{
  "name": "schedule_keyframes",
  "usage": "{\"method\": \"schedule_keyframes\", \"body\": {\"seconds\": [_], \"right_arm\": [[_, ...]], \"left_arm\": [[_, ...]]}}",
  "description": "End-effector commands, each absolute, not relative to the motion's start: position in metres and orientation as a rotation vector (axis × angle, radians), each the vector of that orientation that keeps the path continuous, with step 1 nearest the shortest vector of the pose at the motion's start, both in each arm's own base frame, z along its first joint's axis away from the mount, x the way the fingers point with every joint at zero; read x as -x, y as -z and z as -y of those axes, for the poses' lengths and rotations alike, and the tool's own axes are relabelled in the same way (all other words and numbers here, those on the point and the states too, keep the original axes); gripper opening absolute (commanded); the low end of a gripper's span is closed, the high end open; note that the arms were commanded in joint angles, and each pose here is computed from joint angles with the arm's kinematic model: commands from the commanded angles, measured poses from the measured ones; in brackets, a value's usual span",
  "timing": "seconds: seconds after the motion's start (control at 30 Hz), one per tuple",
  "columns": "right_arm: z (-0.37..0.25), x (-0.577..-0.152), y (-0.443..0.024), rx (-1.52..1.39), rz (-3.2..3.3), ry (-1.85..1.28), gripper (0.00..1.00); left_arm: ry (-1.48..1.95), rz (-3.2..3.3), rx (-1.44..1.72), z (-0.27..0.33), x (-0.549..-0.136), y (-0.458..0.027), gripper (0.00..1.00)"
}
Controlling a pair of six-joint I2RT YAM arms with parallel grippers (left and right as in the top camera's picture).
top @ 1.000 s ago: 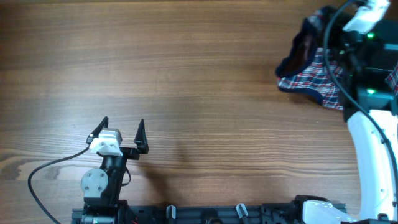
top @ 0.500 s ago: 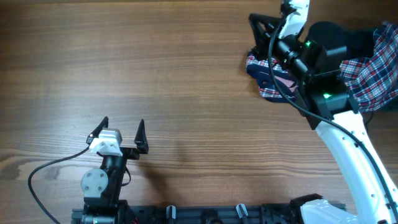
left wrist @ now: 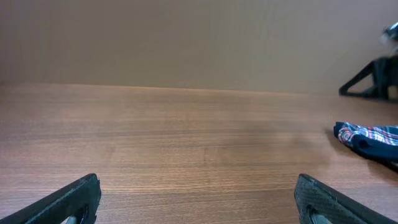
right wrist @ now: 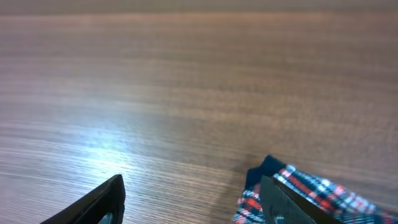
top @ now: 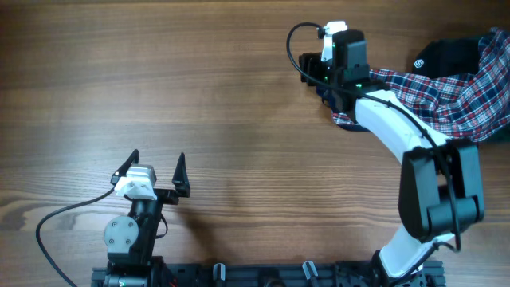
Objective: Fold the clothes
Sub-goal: 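Grasp the plaid shirt edge with the right gripper and lift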
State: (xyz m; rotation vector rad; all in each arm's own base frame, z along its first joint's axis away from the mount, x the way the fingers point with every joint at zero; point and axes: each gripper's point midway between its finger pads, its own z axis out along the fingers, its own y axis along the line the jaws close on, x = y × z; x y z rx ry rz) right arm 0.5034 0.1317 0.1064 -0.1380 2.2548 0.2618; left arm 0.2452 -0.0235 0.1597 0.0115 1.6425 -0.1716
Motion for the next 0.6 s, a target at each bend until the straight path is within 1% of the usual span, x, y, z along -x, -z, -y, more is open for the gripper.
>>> {"method": "schedule_keyframes", "body": {"seconds": [0.0, 0.1, 0.33, 0.57], "right_arm": [[-0.130, -0.507, -0.096, 0.096, -2.270, -0.244, 0.70], [-0.116, -0.505, -0.078, 0.011, -2.319, -0.170, 0.70], [-0.107, -0.489, -0.044, 0.005, -2.441, -0.096, 0.70], [-0.092, -0.489, -0.021, 0.005, -2.466, 0.029, 0.71]], "left_arm": [[0.178, -1.643, -0.012, 0.024, -0.245, -0.158, 1.00], [0.178, -1.643, -0.012, 0.024, -0.245, -0.158, 1.00], [0.178, -1.643, -0.012, 0.024, -0.245, -0.158, 1.00], [0.178, -1.643, -0.012, 0.024, -0.245, -0.158, 1.00]]}}
